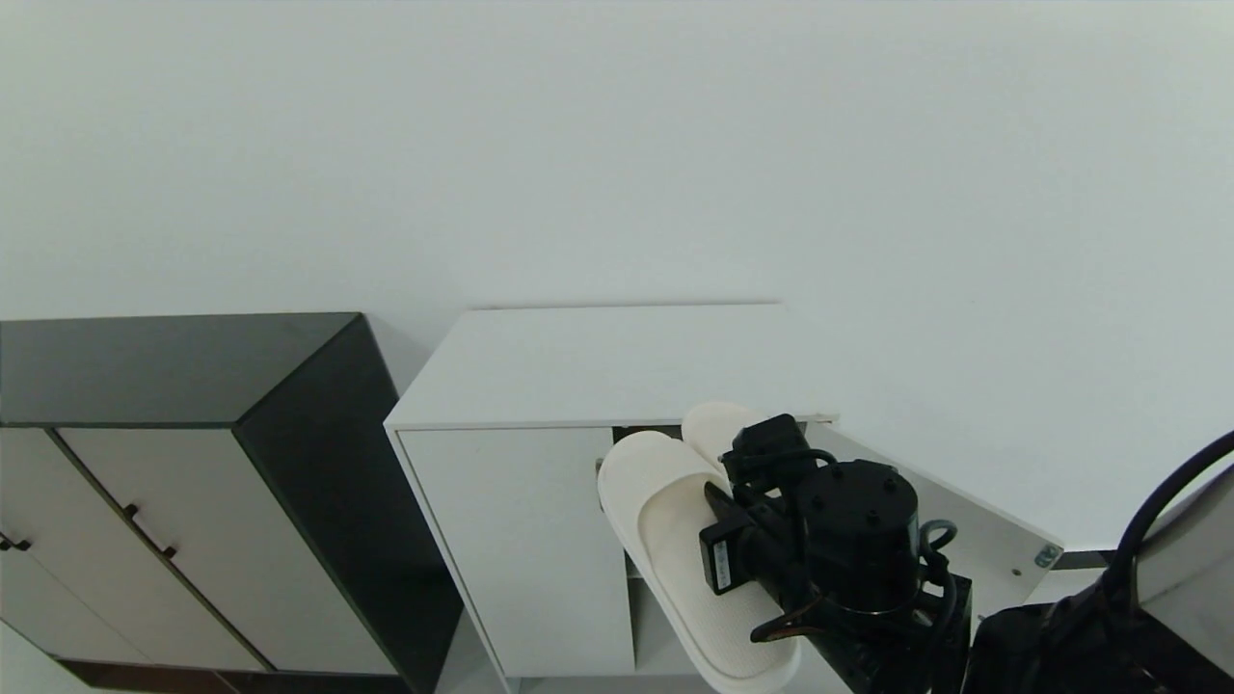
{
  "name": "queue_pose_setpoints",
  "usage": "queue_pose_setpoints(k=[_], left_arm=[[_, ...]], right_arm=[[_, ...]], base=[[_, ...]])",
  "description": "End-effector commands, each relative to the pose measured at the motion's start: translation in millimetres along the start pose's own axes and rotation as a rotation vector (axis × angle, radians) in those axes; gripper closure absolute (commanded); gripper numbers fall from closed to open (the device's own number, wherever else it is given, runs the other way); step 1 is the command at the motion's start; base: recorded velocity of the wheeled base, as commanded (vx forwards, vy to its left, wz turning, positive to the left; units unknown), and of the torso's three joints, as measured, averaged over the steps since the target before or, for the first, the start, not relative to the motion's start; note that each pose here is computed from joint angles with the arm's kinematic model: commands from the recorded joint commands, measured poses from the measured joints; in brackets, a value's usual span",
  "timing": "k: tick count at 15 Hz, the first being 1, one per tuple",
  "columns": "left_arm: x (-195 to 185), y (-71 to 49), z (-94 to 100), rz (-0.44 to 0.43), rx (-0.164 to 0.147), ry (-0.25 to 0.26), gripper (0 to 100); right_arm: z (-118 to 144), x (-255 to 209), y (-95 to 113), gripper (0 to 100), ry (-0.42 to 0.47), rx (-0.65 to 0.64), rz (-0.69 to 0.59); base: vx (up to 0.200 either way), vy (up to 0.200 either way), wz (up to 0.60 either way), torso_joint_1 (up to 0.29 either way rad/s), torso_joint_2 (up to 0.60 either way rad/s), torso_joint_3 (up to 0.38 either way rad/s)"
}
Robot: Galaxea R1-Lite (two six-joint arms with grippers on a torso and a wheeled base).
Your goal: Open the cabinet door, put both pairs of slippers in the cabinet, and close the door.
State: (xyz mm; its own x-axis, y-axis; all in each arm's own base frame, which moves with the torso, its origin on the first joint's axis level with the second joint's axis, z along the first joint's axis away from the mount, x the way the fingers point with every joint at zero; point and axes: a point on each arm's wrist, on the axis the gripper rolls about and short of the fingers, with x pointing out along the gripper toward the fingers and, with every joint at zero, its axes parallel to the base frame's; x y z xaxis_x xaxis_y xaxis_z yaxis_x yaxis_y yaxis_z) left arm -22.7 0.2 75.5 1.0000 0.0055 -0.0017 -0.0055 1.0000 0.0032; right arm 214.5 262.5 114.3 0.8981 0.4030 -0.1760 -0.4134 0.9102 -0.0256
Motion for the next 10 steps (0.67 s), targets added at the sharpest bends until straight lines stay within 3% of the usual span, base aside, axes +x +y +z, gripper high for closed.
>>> queue_pose_setpoints(k=[1, 10], left_arm=[[0.0, 0.0, 0.0, -0.001, 0.0, 0.0, 100], [0.0, 0.0, 0.0, 0.001, 0.0, 0.0, 100]], right_arm=[[-1.7, 0.8, -0.1, 100, 0.005, -0.002, -0.001], [-2.5, 1.6, -0.4, 100, 0.006, -0.004, -0.004]], base=[[0.0, 0.0, 0.0, -0.163, 0.35, 0.188], [0.0, 0.0, 0.0, -0.185, 0.44, 0.245]])
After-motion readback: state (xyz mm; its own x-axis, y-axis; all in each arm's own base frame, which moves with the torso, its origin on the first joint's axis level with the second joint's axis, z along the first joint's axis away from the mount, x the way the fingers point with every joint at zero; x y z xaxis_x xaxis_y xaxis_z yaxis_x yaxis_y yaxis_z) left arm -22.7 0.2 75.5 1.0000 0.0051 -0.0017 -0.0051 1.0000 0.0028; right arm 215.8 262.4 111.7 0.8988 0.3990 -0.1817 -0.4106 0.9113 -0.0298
